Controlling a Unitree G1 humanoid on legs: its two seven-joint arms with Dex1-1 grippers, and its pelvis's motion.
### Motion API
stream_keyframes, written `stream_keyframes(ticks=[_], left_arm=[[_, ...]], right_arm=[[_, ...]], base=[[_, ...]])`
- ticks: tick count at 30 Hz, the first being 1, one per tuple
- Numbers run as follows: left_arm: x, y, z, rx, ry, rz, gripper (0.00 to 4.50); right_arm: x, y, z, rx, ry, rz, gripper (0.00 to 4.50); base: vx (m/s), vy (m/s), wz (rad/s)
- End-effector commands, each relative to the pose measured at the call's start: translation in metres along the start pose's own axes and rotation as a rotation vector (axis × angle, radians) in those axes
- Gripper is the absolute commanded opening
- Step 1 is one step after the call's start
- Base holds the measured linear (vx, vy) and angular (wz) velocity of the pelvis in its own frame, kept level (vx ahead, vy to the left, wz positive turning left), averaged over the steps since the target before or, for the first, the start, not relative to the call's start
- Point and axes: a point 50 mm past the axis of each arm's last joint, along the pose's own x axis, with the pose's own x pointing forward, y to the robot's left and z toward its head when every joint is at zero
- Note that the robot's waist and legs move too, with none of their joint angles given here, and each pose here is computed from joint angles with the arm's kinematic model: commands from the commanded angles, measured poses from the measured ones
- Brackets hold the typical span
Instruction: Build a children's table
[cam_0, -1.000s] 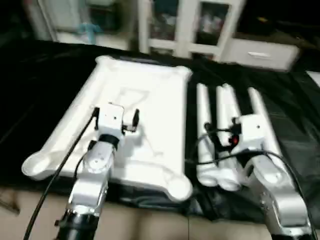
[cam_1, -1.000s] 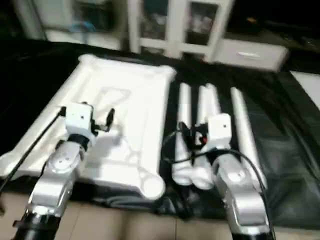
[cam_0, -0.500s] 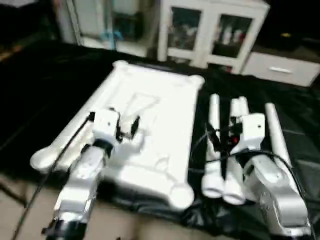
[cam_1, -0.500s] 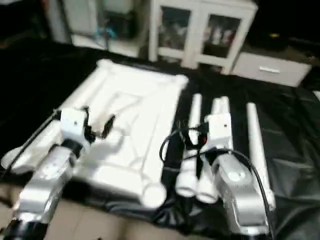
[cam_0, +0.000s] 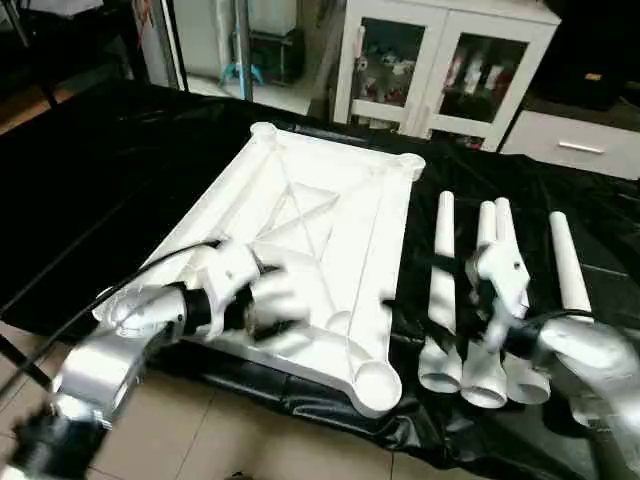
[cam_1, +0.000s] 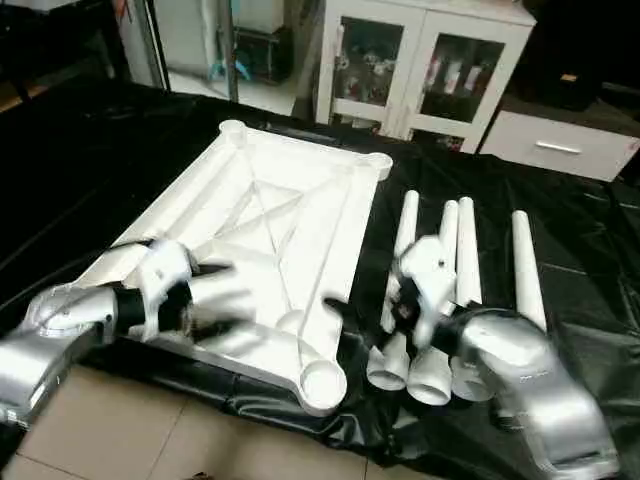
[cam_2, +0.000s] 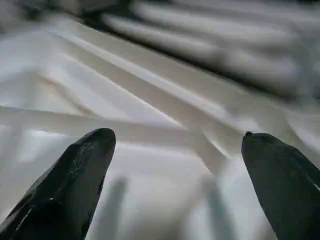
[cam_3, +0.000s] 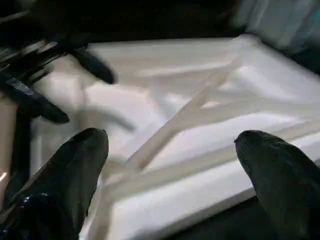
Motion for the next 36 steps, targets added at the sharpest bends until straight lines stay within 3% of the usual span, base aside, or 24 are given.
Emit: stream_keyframes(ticks=[1,5,11,16,28,36], left_arm=[[0.004,0.0,-0.002,0.03,0.051,-0.073,4.5],[0.009,0.009,-0.003,0.075,0.101,-0.094,4.5],[0.023,0.024,-0.007,0.095,0.162,-0.123,3.92],[0.025,0.026,-0.009,0.09,0.171,-0.131,3.68],[0.03,0.035,-0.015,0.082,0.247,-0.234,2.64],[0.033,0.033,-0.03,0.145,0.354,-0.274,1.96]], right_arm=[[-0.005,0.004,0.0,0.003,0.019,0.069,4.48],[-0.01,0.007,-0.002,0.003,0.066,0.129,4.48],[-0.017,0.016,-0.006,0.021,0.114,0.182,4.5],[-0.018,0.018,-0.006,0.023,0.117,0.188,4.5],[-0.024,0.021,-0.005,0.03,0.143,0.206,4.5],[-0.027,0.026,-0.008,0.035,0.171,0.212,4.5]], base=[[0.0,0.0,0.0],[0.0,0.0,0.0],[0.0,0.0,0.0],[0.0,0.0,0.0],[0.0,0.0,0.0],[0.0,0.0,0.0]])
